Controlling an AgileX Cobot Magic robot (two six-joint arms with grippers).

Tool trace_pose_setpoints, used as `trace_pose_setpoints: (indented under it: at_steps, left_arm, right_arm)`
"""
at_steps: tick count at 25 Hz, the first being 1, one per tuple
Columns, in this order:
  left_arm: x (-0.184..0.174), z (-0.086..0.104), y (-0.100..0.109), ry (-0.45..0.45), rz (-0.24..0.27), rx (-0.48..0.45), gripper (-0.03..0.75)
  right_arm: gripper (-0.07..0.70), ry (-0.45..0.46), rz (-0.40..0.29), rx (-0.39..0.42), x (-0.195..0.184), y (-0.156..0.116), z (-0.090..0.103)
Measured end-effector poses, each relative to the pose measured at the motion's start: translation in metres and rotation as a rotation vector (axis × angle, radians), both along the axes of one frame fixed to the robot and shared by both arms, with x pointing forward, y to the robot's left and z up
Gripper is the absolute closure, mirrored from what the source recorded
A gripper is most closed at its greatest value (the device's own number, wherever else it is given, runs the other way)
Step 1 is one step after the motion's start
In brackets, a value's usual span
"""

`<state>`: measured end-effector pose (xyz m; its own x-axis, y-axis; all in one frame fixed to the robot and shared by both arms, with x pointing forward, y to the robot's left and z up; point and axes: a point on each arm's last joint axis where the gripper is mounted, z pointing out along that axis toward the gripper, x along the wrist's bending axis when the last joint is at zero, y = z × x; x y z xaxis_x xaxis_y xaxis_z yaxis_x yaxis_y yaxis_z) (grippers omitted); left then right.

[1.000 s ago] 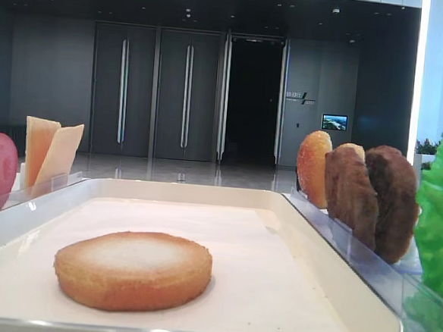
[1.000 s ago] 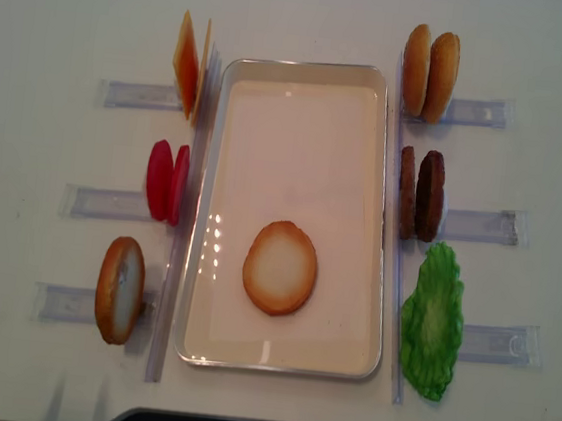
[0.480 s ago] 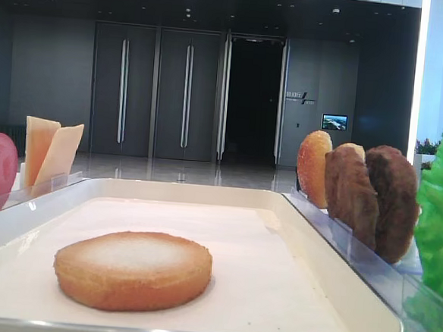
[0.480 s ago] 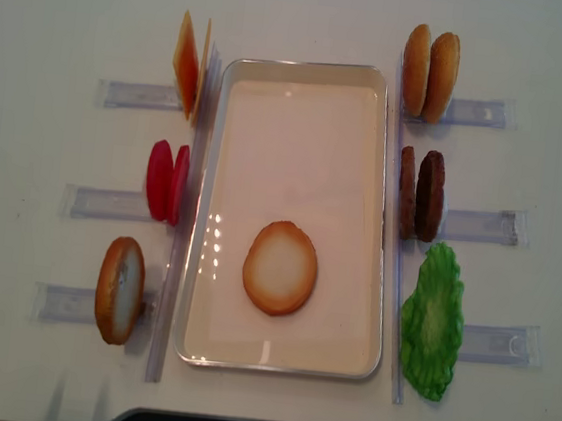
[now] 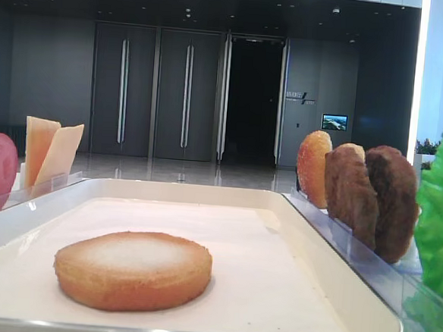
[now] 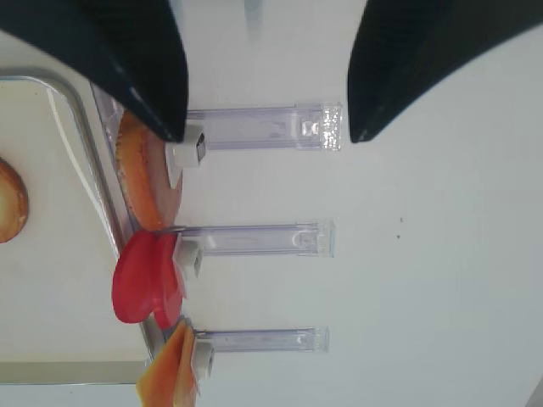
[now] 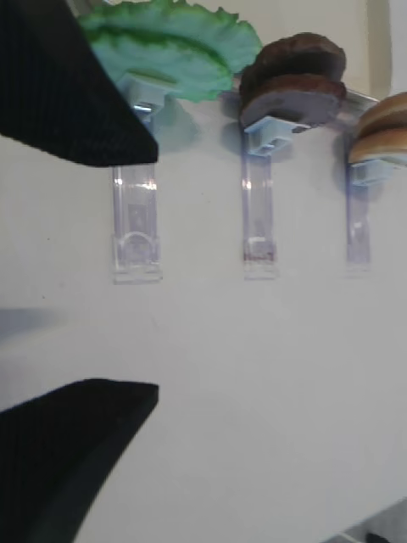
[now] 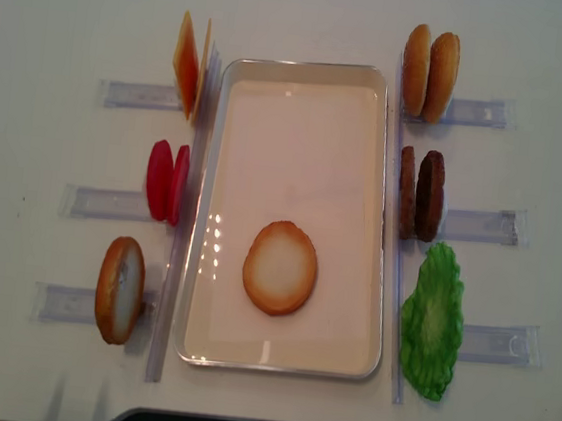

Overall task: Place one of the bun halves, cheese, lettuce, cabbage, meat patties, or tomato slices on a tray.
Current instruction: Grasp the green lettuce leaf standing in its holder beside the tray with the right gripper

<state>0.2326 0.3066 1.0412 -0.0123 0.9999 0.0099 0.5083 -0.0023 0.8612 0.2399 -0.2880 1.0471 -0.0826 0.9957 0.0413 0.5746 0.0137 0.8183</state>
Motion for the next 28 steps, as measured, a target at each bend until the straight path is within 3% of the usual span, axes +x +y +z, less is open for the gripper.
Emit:
trace_pose_setpoints:
  at_steps: [6, 14, 20, 28]
  left_arm:
    - [0.0, 0.0, 0.0, 0.0, 0.0, 0.0, 0.263]
    - [0.0, 0.0, 0.0, 0.0, 0.0, 0.0, 0.263]
    - [0.0, 0.0, 0.0, 0.0, 0.0, 0.0, 0.263]
    - [0.0, 0.0, 0.0, 0.0, 0.0, 0.0, 0.263]
  right_arm:
    - [0.104, 0.197, 0.004, 0.031, 0.031, 0.001, 0.004]
    - [0.104, 0.432, 0.01, 0.038, 0.077, 0.0, 0.025]
    - [0.104, 0.514, 0.01, 0.04, 0.121, -0.001, 0.046]
    - [0.104, 0.625, 0.025, 0.064, 0.166, -0.001, 0.043]
